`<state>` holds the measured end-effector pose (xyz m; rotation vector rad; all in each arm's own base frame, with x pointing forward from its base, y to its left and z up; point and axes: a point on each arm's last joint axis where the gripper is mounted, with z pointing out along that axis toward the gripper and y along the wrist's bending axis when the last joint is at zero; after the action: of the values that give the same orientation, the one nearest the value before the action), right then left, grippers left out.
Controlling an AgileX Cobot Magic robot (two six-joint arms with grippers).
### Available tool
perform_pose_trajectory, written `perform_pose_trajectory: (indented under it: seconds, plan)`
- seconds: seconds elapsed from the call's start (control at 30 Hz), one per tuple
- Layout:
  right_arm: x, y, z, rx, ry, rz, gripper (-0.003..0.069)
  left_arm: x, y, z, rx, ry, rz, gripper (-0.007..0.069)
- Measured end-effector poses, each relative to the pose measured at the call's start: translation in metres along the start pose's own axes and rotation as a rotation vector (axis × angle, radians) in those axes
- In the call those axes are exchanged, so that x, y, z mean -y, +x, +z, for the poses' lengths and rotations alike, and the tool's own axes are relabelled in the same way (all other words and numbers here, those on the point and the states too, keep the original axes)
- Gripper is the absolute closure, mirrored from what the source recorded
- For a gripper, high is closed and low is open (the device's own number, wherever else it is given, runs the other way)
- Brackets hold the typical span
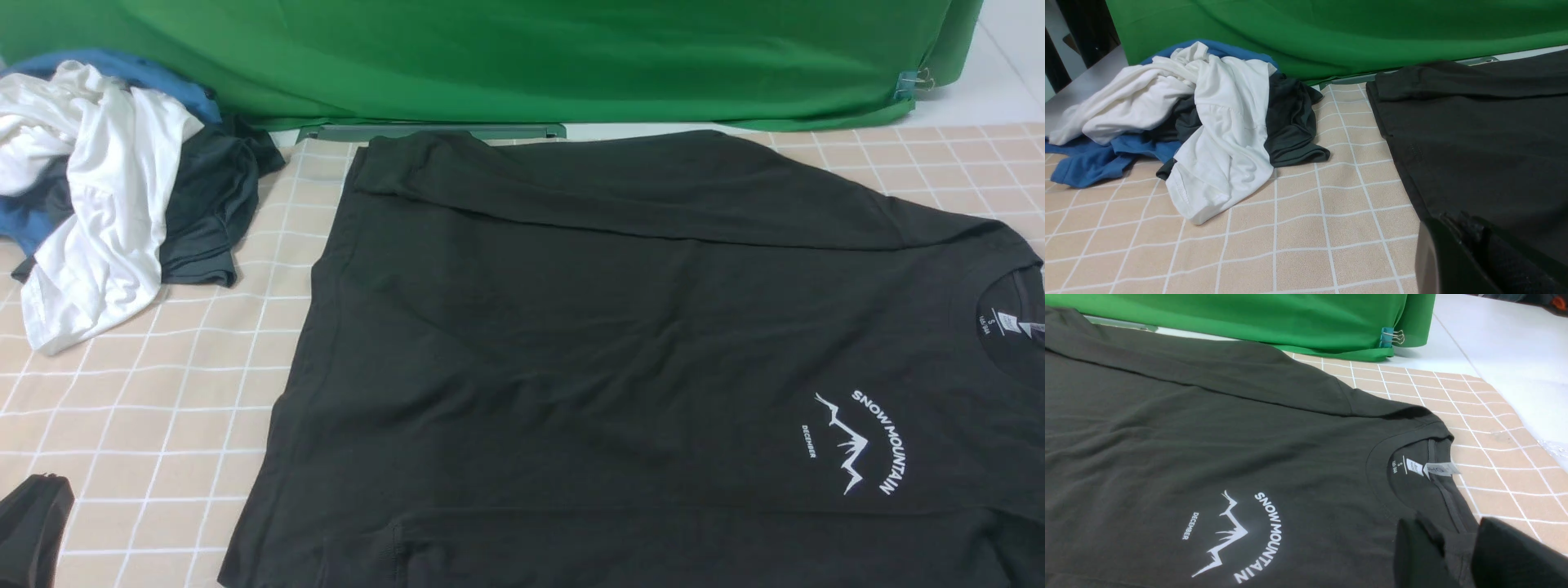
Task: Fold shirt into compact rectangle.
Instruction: 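Grasp the left edge of the dark T-shirt lying flat on the table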
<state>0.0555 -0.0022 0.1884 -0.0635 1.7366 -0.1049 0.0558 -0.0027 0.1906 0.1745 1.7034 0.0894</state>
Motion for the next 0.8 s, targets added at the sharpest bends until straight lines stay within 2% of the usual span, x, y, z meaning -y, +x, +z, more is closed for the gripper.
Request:
perform_pose_trajectory:
  seconds: [0.8]
  plan:
    - [0.0,0.0,0.0,0.0,0.0,0.0,0.0412,-0.0003,-0.0003,0.0,0.004,-0.003,0.012,0.0603]
